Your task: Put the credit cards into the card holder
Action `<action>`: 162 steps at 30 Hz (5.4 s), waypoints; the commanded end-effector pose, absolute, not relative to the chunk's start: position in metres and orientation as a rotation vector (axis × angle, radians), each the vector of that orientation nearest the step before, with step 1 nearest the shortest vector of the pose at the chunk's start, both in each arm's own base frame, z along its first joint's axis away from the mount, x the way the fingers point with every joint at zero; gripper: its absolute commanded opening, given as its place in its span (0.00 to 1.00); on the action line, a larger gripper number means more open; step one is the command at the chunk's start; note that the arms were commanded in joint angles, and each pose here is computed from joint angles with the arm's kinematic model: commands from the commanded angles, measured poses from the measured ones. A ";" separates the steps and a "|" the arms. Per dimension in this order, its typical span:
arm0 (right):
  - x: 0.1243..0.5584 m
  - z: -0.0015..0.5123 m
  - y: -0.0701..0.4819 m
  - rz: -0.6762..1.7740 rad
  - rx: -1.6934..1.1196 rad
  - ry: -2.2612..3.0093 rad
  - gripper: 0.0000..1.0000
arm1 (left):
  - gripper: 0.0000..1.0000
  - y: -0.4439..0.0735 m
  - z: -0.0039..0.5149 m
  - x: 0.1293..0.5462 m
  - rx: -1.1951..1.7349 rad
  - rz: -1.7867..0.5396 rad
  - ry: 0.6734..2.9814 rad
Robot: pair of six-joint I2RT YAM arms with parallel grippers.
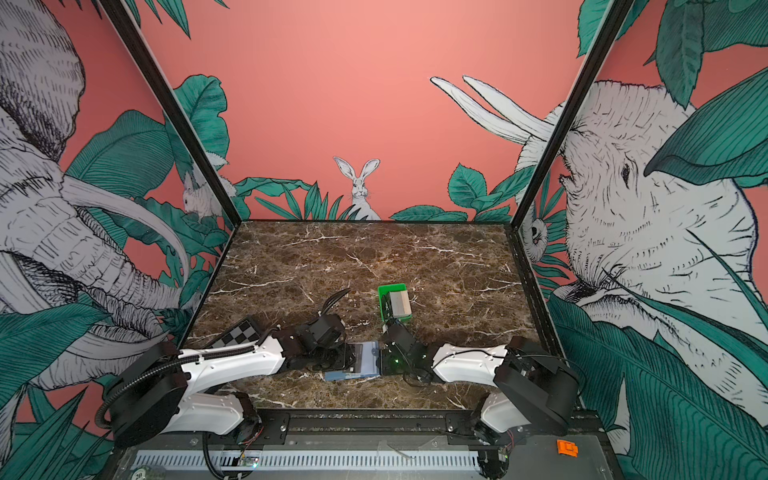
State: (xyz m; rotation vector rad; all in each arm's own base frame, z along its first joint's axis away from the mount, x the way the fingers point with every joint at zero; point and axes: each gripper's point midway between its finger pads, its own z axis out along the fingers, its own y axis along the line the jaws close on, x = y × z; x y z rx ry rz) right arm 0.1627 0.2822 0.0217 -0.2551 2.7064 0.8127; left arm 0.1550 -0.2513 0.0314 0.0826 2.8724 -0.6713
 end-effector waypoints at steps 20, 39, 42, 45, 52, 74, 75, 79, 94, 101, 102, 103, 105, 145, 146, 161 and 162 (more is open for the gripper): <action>0.156 0.004 0.265 0.693 -0.238 2.770 0.18 | 0.28 -0.273 0.034 0.161 0.097 -0.778 2.840; 0.156 0.004 0.264 0.683 -0.230 2.770 0.17 | 0.28 -0.293 0.039 0.157 0.067 -0.947 2.827; 0.158 0.004 0.262 0.670 -0.218 2.766 0.17 | 0.28 -0.283 0.034 0.156 0.071 -0.874 2.849; 0.159 0.006 0.261 0.660 -0.215 2.760 0.16 | 0.28 -0.276 0.033 0.156 0.072 -0.822 2.853; 0.164 0.018 0.258 0.674 -0.190 2.708 0.17 | 0.30 -0.270 0.046 0.159 0.074 -0.818 2.803; 0.176 0.060 0.252 0.714 -0.174 2.549 0.18 | 0.21 -0.274 0.072 0.162 0.238 -0.940 2.615; 0.176 0.061 0.253 0.718 -0.175 2.546 0.18 | 0.21 -0.274 0.072 0.163 0.240 -0.937 2.609; 0.175 0.060 0.255 0.744 -0.179 2.533 0.18 | 0.20 -0.276 0.073 0.166 0.266 -0.924 2.585; 0.171 0.059 0.258 0.739 -0.249 2.530 0.18 | 0.19 -0.271 0.055 0.169 0.254 -0.837 2.623; 0.178 0.067 0.267 0.746 -0.220 2.486 0.18 | 0.17 -0.269 0.044 0.167 0.280 -0.793 2.670; 0.179 0.067 0.267 0.739 -0.217 2.485 0.18 | 0.17 -0.269 0.044 0.167 0.275 -0.790 2.672; 0.179 0.066 0.267 0.731 -0.215 2.488 0.18 | 0.17 -0.268 0.043 0.167 0.272 -0.781 2.678; 0.179 0.065 0.269 0.730 -0.219 2.494 0.18 | 0.16 -0.266 0.042 0.167 0.269 -0.768 2.684; 0.170 0.040 0.287 0.821 -0.144 2.590 0.17 | 0.12 -0.272 0.035 0.170 0.199 -0.787 2.706; 0.171 0.041 0.286 0.816 -0.137 2.586 0.17 | 0.12 -0.272 0.035 0.170 0.196 -0.788 2.705; 0.171 0.045 0.286 0.820 -0.152 2.577 0.17 | 0.12 -0.274 0.043 0.166 0.202 -0.851 2.681; 0.171 0.045 0.286 0.819 -0.154 2.577 0.17 | 0.12 -0.275 0.042 0.166 0.200 -0.860 2.684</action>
